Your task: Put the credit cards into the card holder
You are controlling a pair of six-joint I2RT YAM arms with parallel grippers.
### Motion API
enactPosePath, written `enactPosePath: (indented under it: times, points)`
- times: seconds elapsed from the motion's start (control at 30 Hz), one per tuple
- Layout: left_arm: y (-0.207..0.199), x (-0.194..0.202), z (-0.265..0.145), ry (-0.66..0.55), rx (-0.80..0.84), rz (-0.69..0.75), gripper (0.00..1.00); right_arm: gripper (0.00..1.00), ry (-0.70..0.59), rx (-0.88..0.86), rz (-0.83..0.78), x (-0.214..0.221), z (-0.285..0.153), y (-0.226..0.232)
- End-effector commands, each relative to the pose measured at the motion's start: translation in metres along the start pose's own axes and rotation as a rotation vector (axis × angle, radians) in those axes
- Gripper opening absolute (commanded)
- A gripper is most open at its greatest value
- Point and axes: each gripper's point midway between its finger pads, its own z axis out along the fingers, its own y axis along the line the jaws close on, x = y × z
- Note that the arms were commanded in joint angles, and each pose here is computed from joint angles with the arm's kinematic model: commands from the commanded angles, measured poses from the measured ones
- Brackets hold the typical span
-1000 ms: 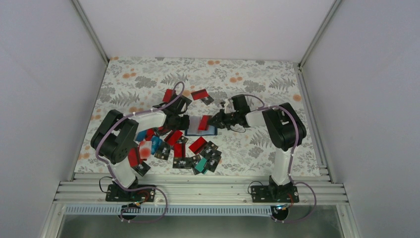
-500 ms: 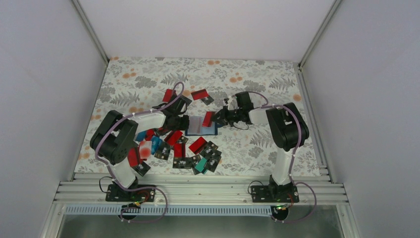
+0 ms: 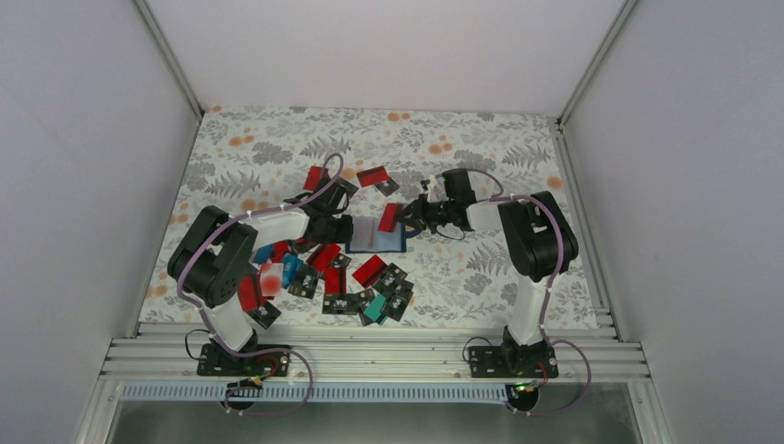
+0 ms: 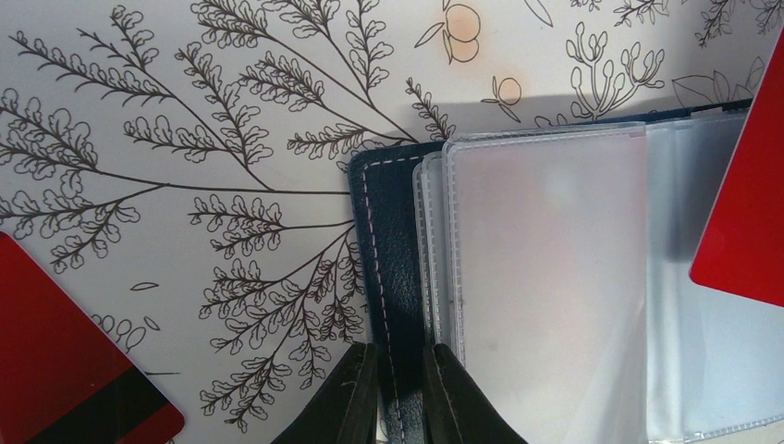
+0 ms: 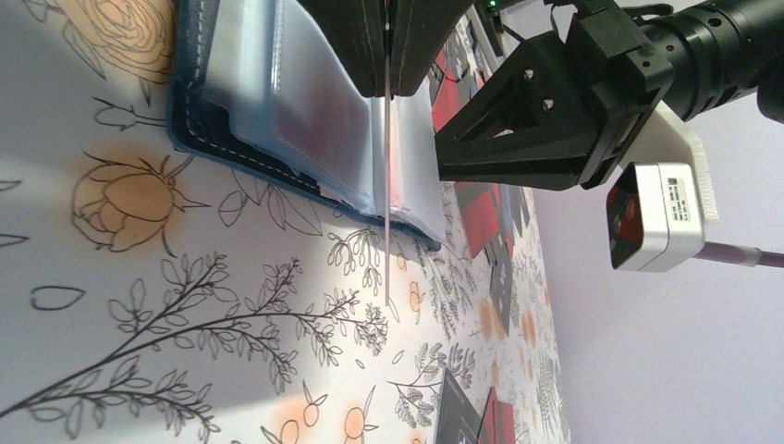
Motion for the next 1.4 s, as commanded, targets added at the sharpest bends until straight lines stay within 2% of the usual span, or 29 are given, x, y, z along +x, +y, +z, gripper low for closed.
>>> enactPosePath:
  times: [0.0, 0.47, 0.87, 1.37]
  points:
    - [0.012, 0.025, 0.008, 0.083, -0.024, -0.025, 0.16, 0.04, 0.005, -0.044, -0.028, -0.006, 0.006, 0.013]
    - [0.012, 0.026, 0.008, 0.087, -0.025, -0.022, 0.15, 0.04, 0.029, -0.038, -0.033, -0.003, 0.021, 0.013]
    - [0.014, 0.029, 0.007, 0.088, -0.027, -0.022, 0.15, 0.04, -0.016, -0.01, -0.054, -0.007, 0.007, 0.014]
    - [0.013, 0.029, 0.007, 0.088, -0.023, -0.024, 0.15, 0.04, -0.012, 0.001, -0.054, -0.003, 0.01, 0.004]
